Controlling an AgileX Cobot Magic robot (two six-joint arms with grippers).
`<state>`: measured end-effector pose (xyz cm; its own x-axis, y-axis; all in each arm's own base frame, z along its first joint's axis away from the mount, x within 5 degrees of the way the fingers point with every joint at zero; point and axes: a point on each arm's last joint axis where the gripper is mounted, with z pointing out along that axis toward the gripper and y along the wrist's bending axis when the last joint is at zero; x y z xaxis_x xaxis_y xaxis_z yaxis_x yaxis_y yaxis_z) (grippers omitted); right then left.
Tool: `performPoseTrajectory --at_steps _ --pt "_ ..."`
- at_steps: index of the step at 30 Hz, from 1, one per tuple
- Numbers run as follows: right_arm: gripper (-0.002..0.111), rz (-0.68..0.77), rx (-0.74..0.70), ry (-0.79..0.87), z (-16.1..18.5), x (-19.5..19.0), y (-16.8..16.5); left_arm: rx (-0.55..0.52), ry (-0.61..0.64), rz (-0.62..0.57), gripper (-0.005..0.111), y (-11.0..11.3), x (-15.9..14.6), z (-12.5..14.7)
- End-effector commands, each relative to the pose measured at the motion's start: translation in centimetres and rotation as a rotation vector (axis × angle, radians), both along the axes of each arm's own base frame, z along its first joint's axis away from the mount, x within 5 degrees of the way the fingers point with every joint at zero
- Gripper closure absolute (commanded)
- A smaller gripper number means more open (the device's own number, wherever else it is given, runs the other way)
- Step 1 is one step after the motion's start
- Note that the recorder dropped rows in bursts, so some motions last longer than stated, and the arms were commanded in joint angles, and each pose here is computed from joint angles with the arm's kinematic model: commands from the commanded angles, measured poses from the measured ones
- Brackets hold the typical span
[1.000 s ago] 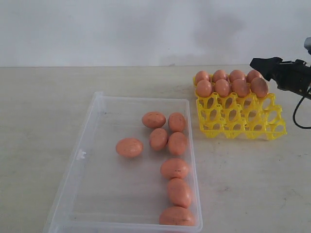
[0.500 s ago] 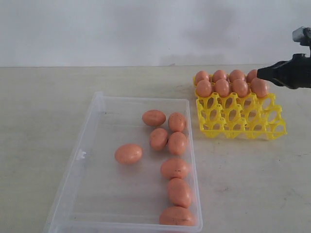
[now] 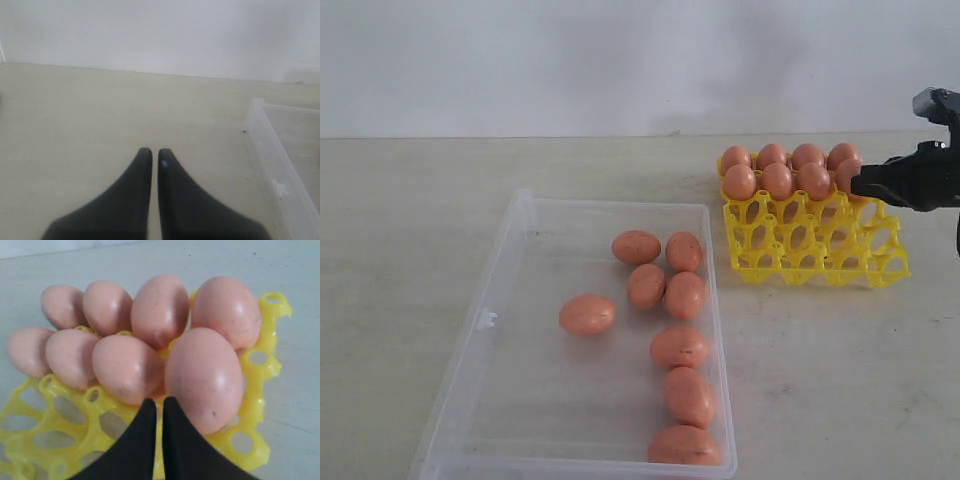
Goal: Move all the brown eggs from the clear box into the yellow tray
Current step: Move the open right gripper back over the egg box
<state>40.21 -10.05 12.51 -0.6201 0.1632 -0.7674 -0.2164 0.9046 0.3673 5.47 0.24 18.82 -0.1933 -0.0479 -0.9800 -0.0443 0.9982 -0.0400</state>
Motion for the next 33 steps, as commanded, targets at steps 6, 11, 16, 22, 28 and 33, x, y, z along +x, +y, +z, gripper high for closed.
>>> performPoseTrajectory --at_steps 6,11,16,22,28,33 --pt "0.109 0.136 0.069 -0.102 6.7 -0.8 3.1 0.000 -0.006 0.003 0.103 0.0 0.0 0.0" --pt "0.109 0.045 -0.270 -0.196 14.0 -1.8 6.8 0.000 -0.006 0.003 0.103 0.0 0.0 0.0" --pt "0.109 -0.206 -0.547 -0.413 21.1 -4.3 10.7 0.000 -0.006 0.003 0.103 0.0 0.0 0.0" --pt "0.109 -0.210 -0.892 -0.517 24.0 -6.7 14.7 0.000 -0.006 0.003 0.103 0.0 0.0 0.0" --pt "0.109 -0.029 -1.078 -0.296 21.5 -7.6 17.2 0.000 -0.006 0.003 0.103 0.0 0.0 0.0" --pt "0.109 0.242 -0.941 -0.159 19.5 -9.0 20.2 0.000 -0.006 0.003 0.103 0.0 0.0 0.0"
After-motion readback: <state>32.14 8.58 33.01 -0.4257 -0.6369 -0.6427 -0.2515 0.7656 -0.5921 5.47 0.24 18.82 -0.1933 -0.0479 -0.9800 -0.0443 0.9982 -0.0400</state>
